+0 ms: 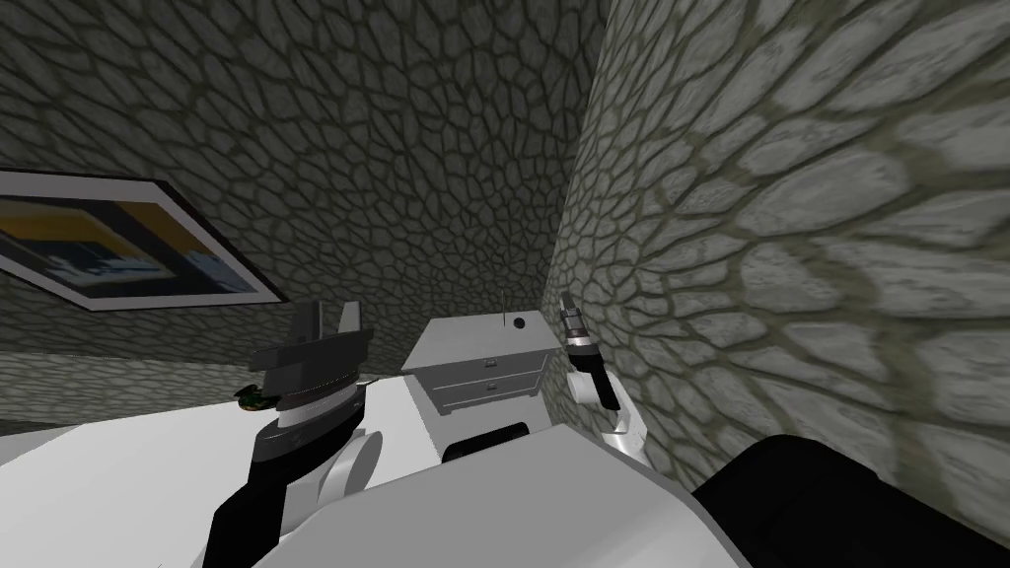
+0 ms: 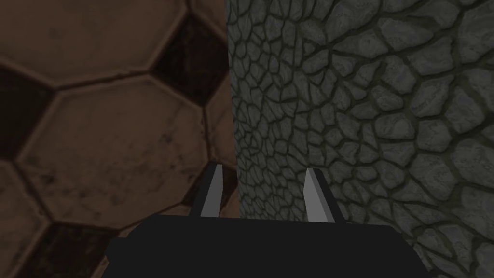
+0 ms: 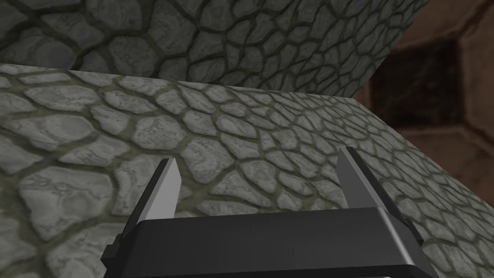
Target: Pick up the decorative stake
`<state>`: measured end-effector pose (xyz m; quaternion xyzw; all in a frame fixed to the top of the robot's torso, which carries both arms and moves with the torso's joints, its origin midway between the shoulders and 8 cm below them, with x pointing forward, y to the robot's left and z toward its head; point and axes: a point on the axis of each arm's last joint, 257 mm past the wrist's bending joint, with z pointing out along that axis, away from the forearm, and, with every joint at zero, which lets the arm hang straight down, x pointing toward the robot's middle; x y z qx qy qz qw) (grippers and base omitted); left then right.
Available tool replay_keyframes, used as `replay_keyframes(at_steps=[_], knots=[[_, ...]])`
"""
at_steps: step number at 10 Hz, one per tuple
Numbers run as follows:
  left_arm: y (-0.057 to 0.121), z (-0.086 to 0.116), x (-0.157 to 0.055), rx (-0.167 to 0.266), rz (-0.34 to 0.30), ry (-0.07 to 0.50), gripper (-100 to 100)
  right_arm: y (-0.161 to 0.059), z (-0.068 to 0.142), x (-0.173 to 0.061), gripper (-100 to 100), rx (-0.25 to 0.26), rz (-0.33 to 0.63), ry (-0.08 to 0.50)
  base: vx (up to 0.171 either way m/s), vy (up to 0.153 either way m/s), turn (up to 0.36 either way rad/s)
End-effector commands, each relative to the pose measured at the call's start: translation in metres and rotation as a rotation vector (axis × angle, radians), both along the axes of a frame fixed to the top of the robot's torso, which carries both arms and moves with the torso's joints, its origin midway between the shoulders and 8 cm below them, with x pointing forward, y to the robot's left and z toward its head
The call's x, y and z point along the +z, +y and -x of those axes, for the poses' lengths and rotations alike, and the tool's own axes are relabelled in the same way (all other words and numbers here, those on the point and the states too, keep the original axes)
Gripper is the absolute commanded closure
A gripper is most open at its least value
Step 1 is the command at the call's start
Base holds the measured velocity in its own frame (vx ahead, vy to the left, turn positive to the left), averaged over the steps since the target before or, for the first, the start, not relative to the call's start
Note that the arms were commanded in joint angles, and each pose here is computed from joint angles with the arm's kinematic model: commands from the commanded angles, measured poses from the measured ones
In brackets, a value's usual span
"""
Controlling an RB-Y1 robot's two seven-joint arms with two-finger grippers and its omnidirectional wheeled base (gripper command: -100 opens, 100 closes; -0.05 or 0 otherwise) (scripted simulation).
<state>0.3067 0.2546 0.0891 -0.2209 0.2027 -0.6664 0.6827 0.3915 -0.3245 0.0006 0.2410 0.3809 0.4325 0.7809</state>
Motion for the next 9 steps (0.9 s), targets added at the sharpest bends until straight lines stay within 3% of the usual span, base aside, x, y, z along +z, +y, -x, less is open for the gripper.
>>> replay_keyframes(at_steps=[1,2,3,5,6,7,8,9], knots=[[0.0,0.0,0.0,0.0,0.0,0.0,0,-0.019,-0.011,-0.003,-100,-0.072,0.061,0.023,-0.184,0.136,0.107],[0.0,0.0,0.0,0.0,0.0,0.0,0,-0.031,-0.017,-0.005,-100,-0.118,0.096,0.039,-0.155,0.121,0.106],[0.0,0.0,0.0,0.0,0.0,0.0,0,-0.032,-0.017,-0.004,-100,-0.124,0.102,0.039,-0.11,0.083,0.04],[0.0,0.0,0.0,0.0,0.0,0.0,0,-0.064,-0.029,-0.009,-100,-0.23,0.171,0.08,-0.135,0.129,0.131],[0.0,0.0,0.0,0.0,0.0,0.0,0,-0.064,-0.028,-0.009,-100,-0.236,0.178,0.081,-0.103,0.105,0.04],[0.0,0.0,0.0,0.0,0.0,0.0,0,-0.082,-0.034,-0.013,-100,-0.294,0.212,0.106,-0.065,0.08,0.095],[0.0,0.0,0.0,0.0,0.0,0.0,0,-0.082,-0.034,-0.013,-100,-0.296,0.215,0.107,-0.045,0.06,0.066],[0.0,0.0,0.0,0.0,0.0,0.0,0,-0.101,-0.038,-0.016,-100,-0.356,0.247,0.136,-0.065,0.072,0.112]])
